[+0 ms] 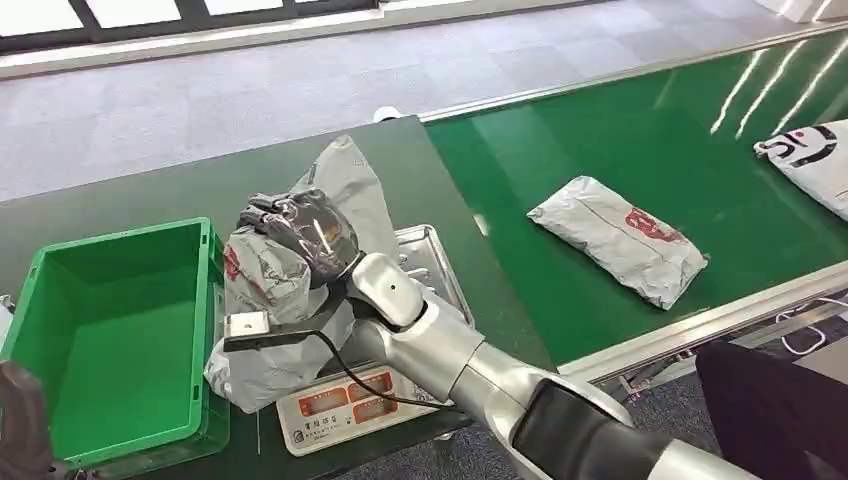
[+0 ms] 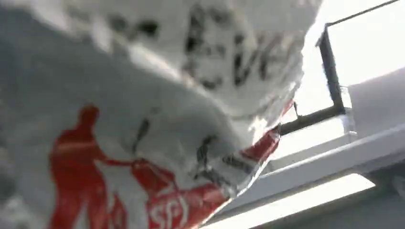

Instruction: Moved the parcel from conveyor to table for the left to box.

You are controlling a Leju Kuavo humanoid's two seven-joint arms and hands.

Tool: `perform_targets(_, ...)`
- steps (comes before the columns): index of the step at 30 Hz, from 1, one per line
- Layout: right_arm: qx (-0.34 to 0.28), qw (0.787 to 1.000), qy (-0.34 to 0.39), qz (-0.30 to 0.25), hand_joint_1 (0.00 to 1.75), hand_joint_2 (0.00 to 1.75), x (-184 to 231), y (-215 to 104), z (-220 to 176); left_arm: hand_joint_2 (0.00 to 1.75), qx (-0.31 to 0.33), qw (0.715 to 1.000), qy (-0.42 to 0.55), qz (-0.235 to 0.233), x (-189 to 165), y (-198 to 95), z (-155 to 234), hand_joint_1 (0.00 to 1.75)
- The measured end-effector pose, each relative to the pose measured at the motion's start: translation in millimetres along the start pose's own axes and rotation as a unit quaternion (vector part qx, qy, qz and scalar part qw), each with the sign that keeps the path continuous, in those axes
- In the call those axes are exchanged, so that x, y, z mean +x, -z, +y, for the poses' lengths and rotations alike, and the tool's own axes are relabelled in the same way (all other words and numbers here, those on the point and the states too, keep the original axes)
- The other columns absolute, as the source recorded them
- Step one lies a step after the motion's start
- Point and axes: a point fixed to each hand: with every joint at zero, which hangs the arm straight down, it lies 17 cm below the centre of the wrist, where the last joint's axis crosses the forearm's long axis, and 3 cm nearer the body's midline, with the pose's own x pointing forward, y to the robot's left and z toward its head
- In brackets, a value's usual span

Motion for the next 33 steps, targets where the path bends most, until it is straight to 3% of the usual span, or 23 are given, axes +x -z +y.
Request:
perform_targets(5,-0.002,0.998,0.025,0.060,0.00,1.75,-34,-8,-13,1.75,0.000,1.000,0.007,-0.007,4,1,2,0.00)
perform_targets(6,-0.011,0.997,0.028,0.066,0.00,0.00,-38,-8,-20,1.75,0.000,1.000,0.009,-0.009,5,2,2,0.00)
perform_targets(11,-0.055,0.995,0.034,0.076,0.00,0.00,-47,-9,-47,1.75,0.004,1.000,0.018,-0.014,7,3,4,0.00)
perform_targets(19,-0.073,0.993,0.029,0.090,0.00,0.00,-54,-13,-59,1.75,0.005,1.000,0.018,-0.016,8,3,5,0.00)
perform_targets(24,-0.069,0.986,0.119,0.095,0.00,0.00,-58,-19,-57,1.75,0.004,1.000,0.019,-0.016,8,3,5,0.00)
perform_targets(29,-0.078,0.984,0.131,0.097,0.00,0.00,-62,-20,-63,1.75,0.004,1.000,0.019,-0.016,8,2,5,0.00)
perform_targets(33,-0.198,0.965,0.146,0.094,0.00,0.00,-70,-31,-115,1.75,0.004,1.000,0.021,-0.014,7,1,5,0.00)
